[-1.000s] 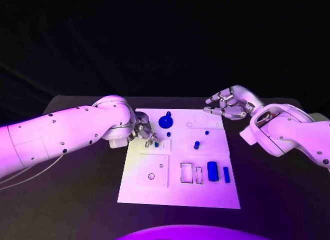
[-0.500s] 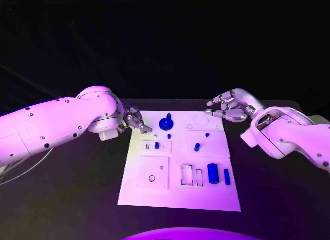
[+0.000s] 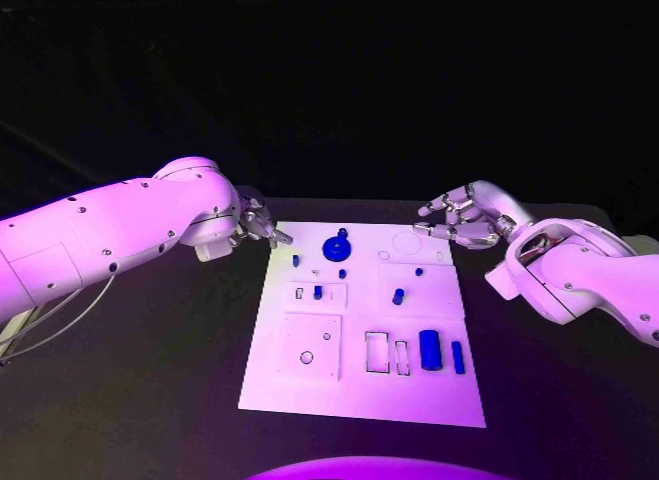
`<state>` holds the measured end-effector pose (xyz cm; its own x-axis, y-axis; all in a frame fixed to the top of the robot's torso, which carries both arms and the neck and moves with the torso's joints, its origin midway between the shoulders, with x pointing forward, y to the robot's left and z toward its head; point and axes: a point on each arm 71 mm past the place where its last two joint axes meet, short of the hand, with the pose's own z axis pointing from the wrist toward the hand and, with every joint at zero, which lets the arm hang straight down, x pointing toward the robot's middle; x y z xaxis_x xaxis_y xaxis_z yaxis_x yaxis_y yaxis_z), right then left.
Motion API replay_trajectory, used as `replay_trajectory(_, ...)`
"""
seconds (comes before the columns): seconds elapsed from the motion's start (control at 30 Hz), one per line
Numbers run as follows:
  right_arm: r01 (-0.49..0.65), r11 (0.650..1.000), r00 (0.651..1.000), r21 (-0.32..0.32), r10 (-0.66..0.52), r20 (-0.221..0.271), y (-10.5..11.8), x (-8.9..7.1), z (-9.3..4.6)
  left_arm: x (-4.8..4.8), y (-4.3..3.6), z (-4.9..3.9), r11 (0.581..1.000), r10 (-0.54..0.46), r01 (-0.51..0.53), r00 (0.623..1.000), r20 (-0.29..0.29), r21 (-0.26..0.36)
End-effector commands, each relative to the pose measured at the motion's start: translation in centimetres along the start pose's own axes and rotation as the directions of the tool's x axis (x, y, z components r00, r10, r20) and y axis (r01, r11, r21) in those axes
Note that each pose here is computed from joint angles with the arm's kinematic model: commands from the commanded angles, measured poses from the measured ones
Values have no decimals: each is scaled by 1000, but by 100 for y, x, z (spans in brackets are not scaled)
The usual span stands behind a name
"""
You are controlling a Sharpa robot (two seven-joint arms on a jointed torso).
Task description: Assemble the parts on the task board
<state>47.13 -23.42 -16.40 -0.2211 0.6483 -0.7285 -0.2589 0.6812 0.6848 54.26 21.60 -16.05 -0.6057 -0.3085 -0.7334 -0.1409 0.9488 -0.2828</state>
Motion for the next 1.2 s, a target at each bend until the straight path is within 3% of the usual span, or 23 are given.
replay_trajectory(0.03, 2, 1000, 1000, -7, -2, -9, 7, 16, 2, -1, -60, 38, 1000, 21, -21, 1000, 3, 10)
replay_trajectory(0.53, 1, 1000, 1000, -10, -1, -12, 16, 30, 9, 111, -230, 195, 998, 63, -63, 997, -47, 3)
replay_trajectory(1.2, 0, 1000, 1000, -13, 0, -15, 26, 40, 13, 175, -267, 268, 994, 107, -109, 991, -83, -13)
